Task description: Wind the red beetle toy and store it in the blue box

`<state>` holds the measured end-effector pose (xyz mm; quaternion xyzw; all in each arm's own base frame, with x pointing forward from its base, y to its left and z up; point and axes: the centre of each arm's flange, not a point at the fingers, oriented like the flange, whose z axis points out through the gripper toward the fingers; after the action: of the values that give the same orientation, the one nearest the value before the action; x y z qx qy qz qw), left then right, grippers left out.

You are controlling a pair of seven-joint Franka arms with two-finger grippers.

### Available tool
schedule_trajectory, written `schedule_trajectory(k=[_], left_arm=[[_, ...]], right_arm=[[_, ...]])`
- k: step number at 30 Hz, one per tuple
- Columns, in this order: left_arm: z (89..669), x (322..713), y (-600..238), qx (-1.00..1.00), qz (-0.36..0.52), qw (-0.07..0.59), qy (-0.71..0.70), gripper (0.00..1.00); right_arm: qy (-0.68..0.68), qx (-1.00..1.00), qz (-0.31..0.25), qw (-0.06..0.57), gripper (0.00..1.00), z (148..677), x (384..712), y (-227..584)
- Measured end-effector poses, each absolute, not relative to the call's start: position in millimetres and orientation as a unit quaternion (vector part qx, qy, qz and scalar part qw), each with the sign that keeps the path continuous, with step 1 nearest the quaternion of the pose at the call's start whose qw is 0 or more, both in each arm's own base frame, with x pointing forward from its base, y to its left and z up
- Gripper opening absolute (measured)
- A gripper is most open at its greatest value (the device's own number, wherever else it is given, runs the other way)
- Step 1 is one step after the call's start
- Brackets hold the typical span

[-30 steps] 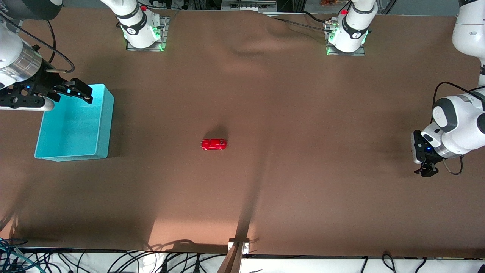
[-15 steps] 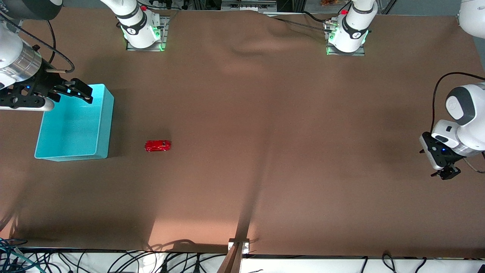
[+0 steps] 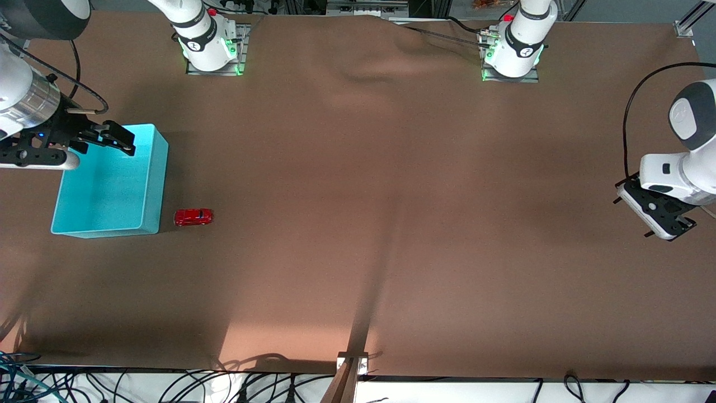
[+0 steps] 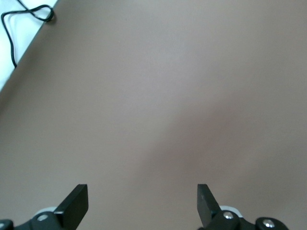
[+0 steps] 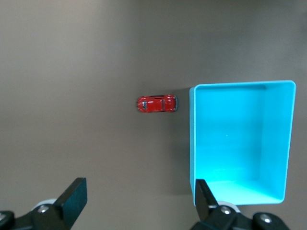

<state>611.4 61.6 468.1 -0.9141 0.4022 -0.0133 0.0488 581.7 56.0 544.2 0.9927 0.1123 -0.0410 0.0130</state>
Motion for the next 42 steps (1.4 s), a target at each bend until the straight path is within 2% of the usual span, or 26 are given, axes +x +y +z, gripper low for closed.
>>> schedule_trajectory(k=[8, 17, 29, 37, 42], left_arm=[[505, 590, 34, -0.963, -0.013, 0.02, 0.269, 1.0], [540, 560, 5, -0.992, 0.018, 0.004, 0.126, 1.0], [611, 542, -31, -0.999, 0.036, -0.018, 0.027, 1.0], [630, 543, -53, -0.999, 0.034, -0.016, -0.009, 1.0], [626, 545, -50, -0.999, 0.037, -0.016, -0.011, 1.0]], right_arm=[[0.3, 0.951, -0.082, -0.003, 1.0, 497, 597, 48], [0.451, 0.884, -0.111, -0.04, 1.0, 428, 614, 1], [0.616, 0.783, -0.072, -0.052, 1.0, 315, 611, -29], [0.693, 0.72, -0.037, -0.029, 1.0, 262, 601, -22], [0.71, 0.704, -0.028, -0.022, 1.0, 255, 604, -18]])
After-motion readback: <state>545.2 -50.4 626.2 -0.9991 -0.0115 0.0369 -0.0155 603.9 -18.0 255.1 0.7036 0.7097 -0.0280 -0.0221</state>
